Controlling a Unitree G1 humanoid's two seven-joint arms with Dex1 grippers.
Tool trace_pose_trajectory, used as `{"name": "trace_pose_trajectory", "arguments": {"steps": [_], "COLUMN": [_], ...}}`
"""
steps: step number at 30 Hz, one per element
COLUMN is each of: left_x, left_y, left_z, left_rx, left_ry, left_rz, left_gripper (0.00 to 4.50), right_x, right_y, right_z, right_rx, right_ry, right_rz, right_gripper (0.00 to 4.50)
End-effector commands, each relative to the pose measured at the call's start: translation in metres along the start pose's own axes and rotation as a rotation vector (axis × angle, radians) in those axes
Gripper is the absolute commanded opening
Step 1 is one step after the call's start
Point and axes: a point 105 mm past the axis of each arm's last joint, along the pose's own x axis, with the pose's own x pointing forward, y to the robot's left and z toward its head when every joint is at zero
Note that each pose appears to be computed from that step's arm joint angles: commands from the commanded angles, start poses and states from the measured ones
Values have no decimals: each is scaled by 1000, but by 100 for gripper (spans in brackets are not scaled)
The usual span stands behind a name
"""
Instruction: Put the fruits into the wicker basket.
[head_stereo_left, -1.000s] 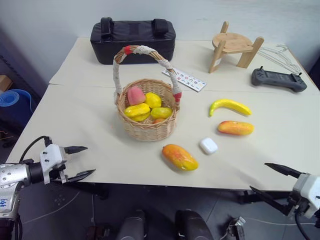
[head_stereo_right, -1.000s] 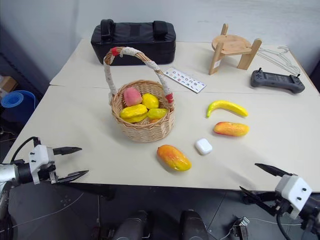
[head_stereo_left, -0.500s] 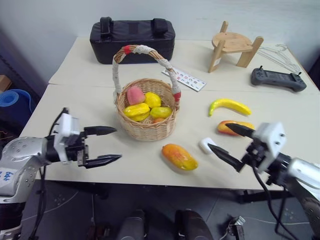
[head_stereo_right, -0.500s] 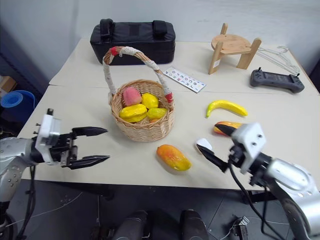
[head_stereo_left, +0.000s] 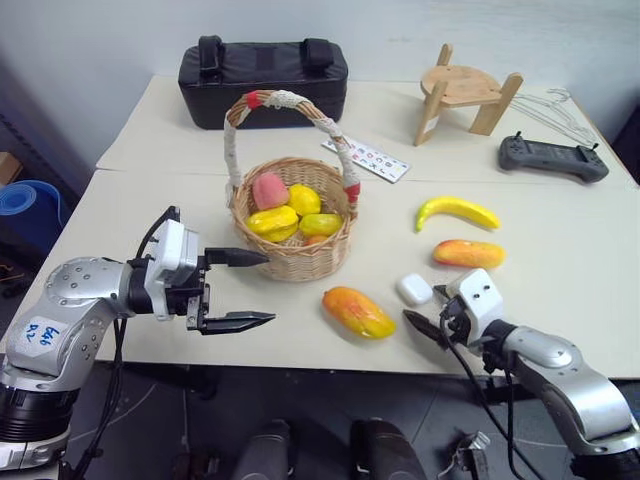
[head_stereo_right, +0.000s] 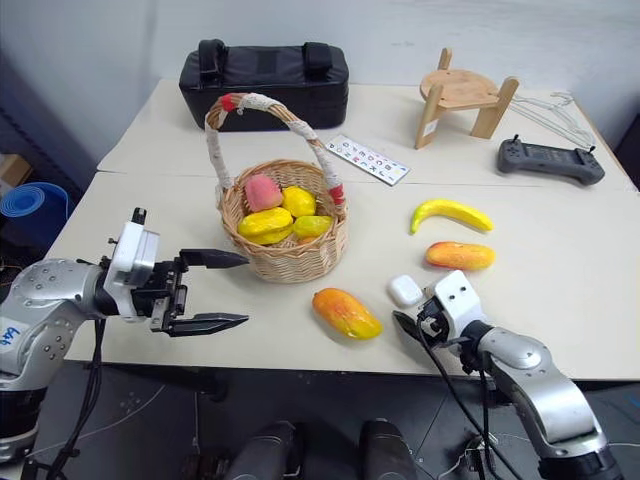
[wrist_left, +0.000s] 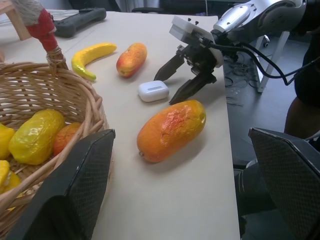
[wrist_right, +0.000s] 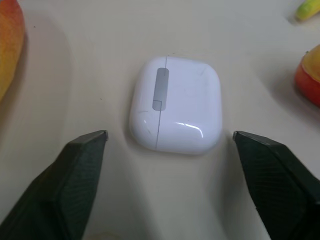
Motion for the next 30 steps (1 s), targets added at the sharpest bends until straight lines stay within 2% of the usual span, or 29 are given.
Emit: {"name": "trace_pose_trajectory", "arguments": {"steps": [1,12,13,15,17,19,22,26,28,30], "left_x": [4,8,9,11,13,14,14,15,19,22], "left_y": [-3,2,2,2,2,2,4,3,3,3], "left_z": [6,4,4,5,6,6,8,11,12,12], "left_rx": [40,62,63,66,67,66,59,36,23,22], "left_ry": [-12,-17,-19,-24,-31,-39,-63,-94,-119,-125], "left_rz": [-26,-44,-47,-57,-63,-67,-52,-37,-37,-46], "left_gripper": [450,450,450,450,450,450,450,450,450,450], "right_x": [7,19,19,17,8,-7,-47,-108,-143,-164], "right_y": [-2,-6,-5,-6,-10,-12,-31,-60,-101,-128], "right_z": [-5,-3,-2,3,11,23,42,36,14,-3], "right_rx": [11,7,1,-3,-17,-9,68,48,22,14], "right_ry": [-16,-53,-65,-90,-128,-172,-314,-362,-312,-264], "right_rz": [5,-8,-5,-9,-24,-29,-135,-284,-457,-556], "right_gripper": [299,299,264,227,227,227,227,227,227,227]}}
